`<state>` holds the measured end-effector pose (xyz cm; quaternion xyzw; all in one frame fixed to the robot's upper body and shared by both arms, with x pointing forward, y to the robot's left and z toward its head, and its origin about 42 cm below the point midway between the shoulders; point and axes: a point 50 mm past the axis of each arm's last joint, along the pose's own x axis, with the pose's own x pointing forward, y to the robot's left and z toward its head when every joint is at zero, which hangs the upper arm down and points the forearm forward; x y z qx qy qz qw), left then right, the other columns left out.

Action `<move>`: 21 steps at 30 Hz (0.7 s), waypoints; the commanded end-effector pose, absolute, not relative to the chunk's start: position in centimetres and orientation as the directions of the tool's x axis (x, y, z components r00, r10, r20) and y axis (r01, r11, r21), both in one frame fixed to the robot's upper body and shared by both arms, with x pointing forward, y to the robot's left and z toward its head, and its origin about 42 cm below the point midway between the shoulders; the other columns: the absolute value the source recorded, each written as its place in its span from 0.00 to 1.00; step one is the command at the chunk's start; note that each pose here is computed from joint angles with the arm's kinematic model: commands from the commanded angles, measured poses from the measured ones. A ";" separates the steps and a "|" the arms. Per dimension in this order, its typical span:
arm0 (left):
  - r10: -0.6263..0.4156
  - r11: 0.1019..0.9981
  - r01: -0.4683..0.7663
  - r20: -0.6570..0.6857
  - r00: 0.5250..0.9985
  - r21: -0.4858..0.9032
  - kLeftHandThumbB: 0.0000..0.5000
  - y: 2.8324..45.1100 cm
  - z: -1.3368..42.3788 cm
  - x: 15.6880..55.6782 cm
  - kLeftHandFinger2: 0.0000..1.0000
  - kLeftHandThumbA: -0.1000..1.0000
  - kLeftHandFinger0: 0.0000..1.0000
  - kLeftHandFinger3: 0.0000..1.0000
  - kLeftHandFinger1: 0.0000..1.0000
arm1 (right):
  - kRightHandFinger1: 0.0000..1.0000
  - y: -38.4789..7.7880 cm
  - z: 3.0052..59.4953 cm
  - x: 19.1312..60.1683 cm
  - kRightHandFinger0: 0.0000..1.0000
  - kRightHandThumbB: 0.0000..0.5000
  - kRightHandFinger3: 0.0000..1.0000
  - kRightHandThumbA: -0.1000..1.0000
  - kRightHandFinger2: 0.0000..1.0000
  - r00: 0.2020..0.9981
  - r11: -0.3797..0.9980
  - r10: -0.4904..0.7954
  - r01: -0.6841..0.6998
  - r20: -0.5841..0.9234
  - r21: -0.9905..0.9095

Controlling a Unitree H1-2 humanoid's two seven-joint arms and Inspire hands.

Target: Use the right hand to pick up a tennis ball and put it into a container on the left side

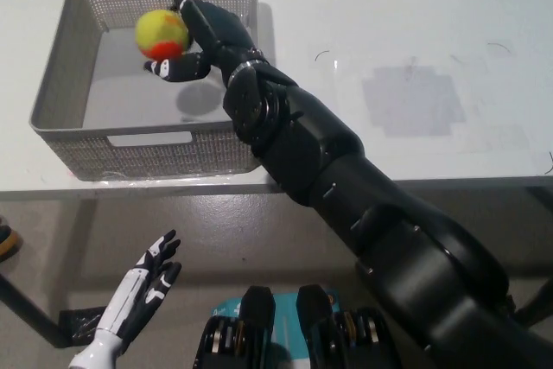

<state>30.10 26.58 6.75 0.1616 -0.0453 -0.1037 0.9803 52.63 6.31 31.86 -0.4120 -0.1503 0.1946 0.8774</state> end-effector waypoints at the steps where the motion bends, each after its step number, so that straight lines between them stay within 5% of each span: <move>1: -0.246 0.918 0.194 0.114 0.962 0.347 0.59 27.0 8.1 30.6 1.00 0.91 1.00 1.00 1.00 | 1.00 7.3 36.8 52.8 1.00 0.85 1.00 1.00 1.00 0.824 0.531 0.538 -0.168 0.178 -0.830; 4: -0.248 0.916 0.196 0.111 0.962 0.350 0.59 27.0 8.2 30.6 1.00 0.90 1.00 1.00 1.00 | 1.00 7.0 37.1 52.8 1.00 0.97 1.00 1.00 1.00 0.817 0.530 0.543 -0.154 0.194 -0.834; 9: -0.255 0.915 0.199 0.121 0.959 0.352 0.58 26.9 8.2 30.9 1.00 0.91 1.00 1.00 1.00 | 1.00 5.6 38.8 52.7 1.00 1.00 1.00 1.00 1.00 0.791 0.601 0.550 -0.154 0.266 -0.784; 16: -0.255 0.919 0.200 0.125 0.959 0.340 0.61 27.0 8.6 31.0 1.00 0.91 1.00 1.00 1.00 | 1.00 -1.3 41.8 48.6 1.00 0.71 1.00 1.00 1.00 0.706 0.827 0.424 -0.046 0.567 -0.561; 21: -0.253 0.915 0.190 0.138 0.958 0.357 0.59 27.1 8.8 30.7 1.00 0.91 1.00 1.00 1.00 | 1.00 -9.3 40.1 44.2 1.00 0.65 1.00 1.00 1.00 0.671 0.927 0.276 0.004 0.688 -0.376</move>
